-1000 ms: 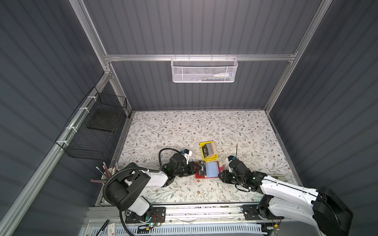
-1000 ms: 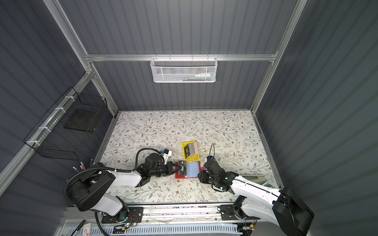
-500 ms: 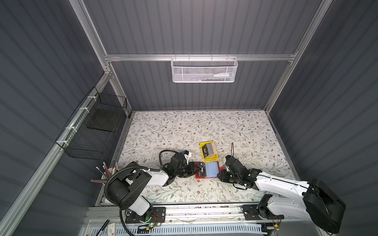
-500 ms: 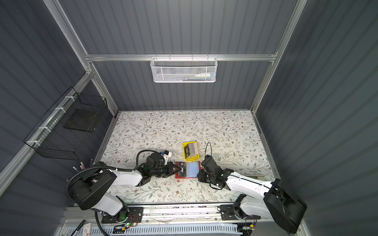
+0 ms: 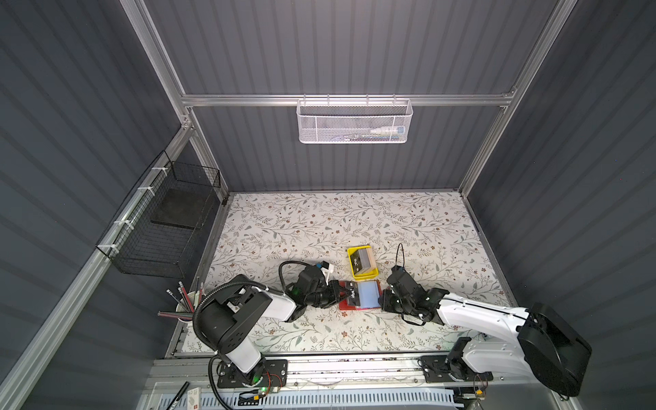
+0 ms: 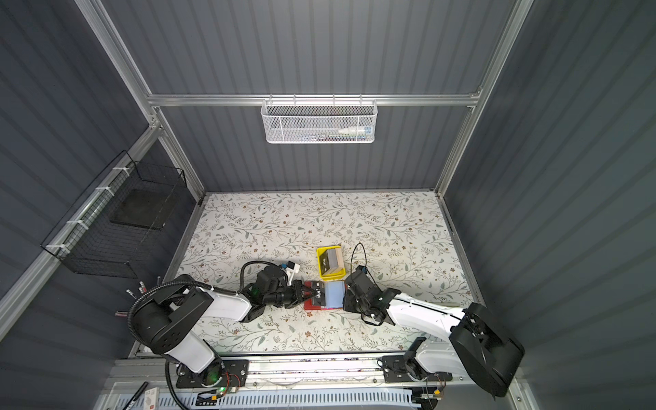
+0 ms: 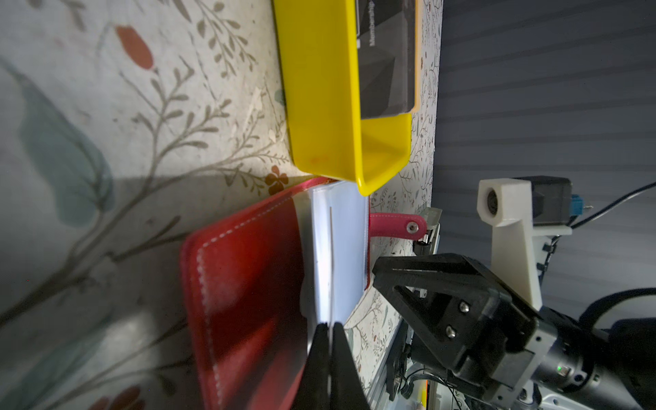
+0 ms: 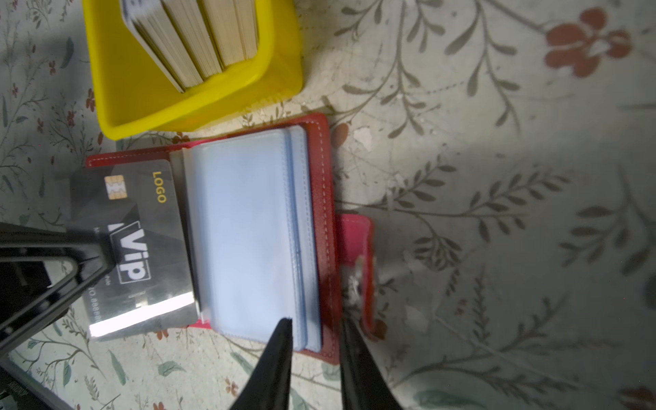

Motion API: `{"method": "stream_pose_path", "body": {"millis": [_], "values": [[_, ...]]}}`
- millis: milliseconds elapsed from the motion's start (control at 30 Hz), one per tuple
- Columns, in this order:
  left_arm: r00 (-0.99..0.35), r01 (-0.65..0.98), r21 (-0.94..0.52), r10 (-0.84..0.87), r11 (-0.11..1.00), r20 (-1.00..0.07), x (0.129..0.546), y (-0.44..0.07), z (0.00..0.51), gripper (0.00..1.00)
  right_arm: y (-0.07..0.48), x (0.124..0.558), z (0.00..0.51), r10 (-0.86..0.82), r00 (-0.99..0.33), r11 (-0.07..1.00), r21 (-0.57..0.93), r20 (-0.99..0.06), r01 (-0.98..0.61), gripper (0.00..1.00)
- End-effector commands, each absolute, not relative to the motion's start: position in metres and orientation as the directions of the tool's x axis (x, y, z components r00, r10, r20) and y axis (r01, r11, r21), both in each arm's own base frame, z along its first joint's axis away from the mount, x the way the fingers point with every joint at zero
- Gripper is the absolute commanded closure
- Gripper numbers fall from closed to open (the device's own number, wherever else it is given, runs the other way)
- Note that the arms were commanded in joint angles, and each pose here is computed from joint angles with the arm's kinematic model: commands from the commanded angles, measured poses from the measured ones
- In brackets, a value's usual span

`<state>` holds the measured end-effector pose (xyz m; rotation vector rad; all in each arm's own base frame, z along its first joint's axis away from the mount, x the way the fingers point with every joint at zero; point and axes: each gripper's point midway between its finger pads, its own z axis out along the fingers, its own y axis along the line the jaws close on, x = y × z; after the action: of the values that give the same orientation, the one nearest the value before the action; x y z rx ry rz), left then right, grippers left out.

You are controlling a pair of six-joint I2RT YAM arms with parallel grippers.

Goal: Put the credit cards into the card holder

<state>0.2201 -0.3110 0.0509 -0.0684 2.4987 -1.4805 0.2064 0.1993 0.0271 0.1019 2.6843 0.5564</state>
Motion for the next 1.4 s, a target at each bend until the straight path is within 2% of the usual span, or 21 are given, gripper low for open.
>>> {"method": "stream_pose_path", "body": {"millis": [0, 400, 1367], "values": [[-0.969, 0.09, -0.89, -0.167, 0.446, -0.182, 0.227, -0.319, 0.06, 0.97, 0.196, 0.21, 0.026, 0.152, -0.917, 0.929, 0.37, -0.368, 0.005, 0.73], [-0.972, 0.065, -0.909, -0.18, 0.412, -0.151, 0.228, -0.324, 0.056, 0.97, 0.194, 0.208, 0.015, 0.144, -0.925, 0.936, 0.352, -0.351, 0.012, 0.76], [-0.978, -0.012, -0.887, -0.188, 0.462, -0.085, 0.216, -0.32, 0.033, 1.0, 0.189, 0.204, 0.009, 0.133, -0.93, 0.943, 0.332, -0.342, 0.013, 0.77]]}}
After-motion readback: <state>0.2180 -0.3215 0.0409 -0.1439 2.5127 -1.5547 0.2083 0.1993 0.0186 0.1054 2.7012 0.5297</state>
